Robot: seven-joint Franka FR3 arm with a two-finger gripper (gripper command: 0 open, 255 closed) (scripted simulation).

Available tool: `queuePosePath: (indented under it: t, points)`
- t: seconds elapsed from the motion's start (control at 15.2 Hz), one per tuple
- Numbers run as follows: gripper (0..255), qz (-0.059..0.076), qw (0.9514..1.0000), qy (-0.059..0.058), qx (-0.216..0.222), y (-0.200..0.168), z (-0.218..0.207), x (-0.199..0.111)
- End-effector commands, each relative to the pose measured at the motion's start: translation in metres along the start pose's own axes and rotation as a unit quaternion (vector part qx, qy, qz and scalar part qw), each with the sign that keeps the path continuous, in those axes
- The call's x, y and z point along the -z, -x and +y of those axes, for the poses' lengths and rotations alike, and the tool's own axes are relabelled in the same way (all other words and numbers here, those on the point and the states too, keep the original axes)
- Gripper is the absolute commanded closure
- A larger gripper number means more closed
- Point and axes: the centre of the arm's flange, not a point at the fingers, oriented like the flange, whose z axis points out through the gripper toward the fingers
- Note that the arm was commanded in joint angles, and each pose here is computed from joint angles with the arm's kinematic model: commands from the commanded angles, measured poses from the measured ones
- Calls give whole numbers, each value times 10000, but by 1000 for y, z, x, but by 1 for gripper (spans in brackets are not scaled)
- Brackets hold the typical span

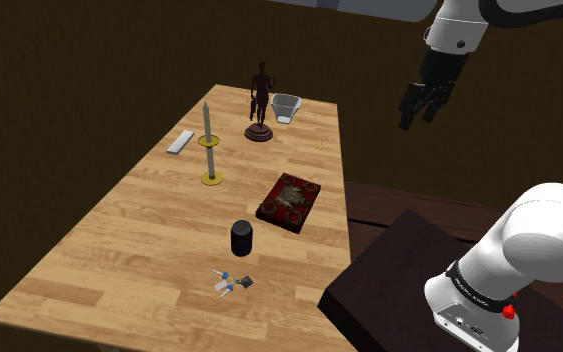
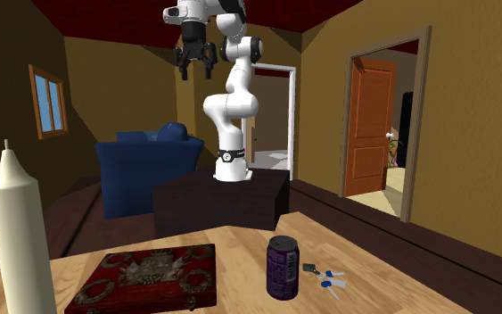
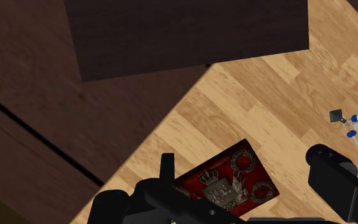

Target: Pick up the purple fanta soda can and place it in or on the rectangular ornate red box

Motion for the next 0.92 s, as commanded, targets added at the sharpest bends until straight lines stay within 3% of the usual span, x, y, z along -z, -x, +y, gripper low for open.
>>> queuePosePath:
  t: [0.0,0.86]
  points:
    - [0,0,10000,0,0,0,0,0]
    - [0,-20,9999,-38,-163,-67,-110,-112]
